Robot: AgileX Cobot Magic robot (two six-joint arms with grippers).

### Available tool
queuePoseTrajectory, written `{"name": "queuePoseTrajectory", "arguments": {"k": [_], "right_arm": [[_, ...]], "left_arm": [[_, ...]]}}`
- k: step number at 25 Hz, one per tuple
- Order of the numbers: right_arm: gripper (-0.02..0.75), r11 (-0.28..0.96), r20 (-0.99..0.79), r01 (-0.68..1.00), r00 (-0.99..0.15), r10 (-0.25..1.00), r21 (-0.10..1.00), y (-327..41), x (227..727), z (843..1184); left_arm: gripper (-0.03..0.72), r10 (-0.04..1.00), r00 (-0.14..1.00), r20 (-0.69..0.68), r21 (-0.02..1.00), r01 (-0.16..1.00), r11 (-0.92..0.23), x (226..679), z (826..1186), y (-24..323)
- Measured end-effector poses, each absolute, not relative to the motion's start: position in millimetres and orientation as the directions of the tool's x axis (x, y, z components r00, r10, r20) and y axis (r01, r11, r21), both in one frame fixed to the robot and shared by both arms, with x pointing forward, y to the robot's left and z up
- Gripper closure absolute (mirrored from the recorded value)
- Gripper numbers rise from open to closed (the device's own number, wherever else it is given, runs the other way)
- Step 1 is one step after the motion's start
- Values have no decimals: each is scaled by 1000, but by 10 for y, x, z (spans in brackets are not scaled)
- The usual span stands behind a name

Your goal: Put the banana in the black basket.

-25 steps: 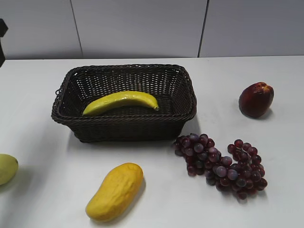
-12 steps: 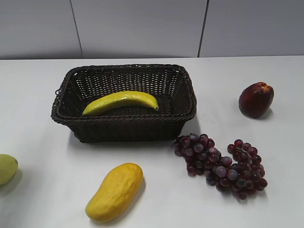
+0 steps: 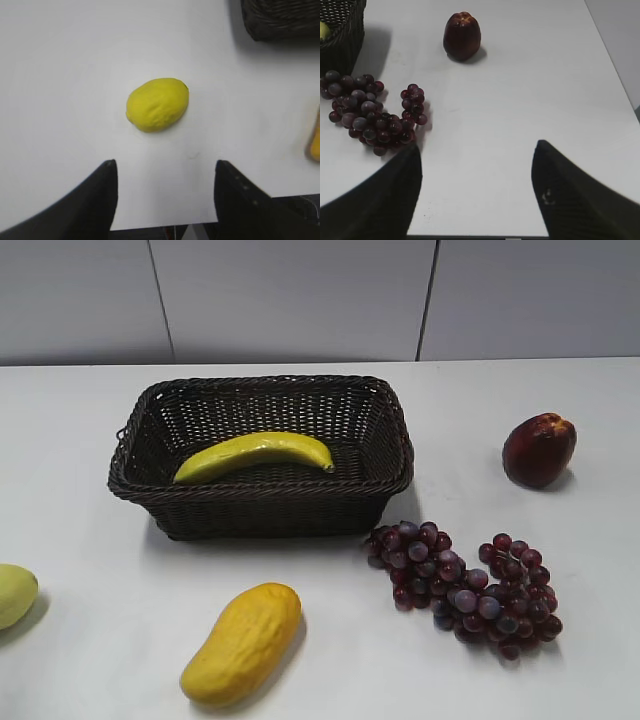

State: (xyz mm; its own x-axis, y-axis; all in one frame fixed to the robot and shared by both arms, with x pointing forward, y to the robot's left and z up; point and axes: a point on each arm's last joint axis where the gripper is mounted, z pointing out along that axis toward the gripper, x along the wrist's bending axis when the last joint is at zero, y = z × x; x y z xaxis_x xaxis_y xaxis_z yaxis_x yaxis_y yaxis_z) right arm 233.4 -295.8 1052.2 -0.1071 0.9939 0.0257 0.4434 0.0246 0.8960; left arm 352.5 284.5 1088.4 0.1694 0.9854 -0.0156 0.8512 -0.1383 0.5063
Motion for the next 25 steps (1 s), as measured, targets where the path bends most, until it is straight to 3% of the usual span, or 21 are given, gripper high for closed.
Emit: {"name": "queuePoseTrajectory", "arguments": {"k": [4,11,25], "right_arm": [[187,25,26,443,-107,994,896,-2958,2334,10522],[187,25,26,443,-107,994,896,-2958,2334,10522],[187,25,26,443,-107,994,896,-2958,2334,10522]], "left_arm": [[96,984,174,-24,604,787,-125,3153,10848,2875],[96,983,179,-24,687,718,-114,2696,10710,2921],[96,984,175,-24,723,683,-104,2702,10456,2923]]}}
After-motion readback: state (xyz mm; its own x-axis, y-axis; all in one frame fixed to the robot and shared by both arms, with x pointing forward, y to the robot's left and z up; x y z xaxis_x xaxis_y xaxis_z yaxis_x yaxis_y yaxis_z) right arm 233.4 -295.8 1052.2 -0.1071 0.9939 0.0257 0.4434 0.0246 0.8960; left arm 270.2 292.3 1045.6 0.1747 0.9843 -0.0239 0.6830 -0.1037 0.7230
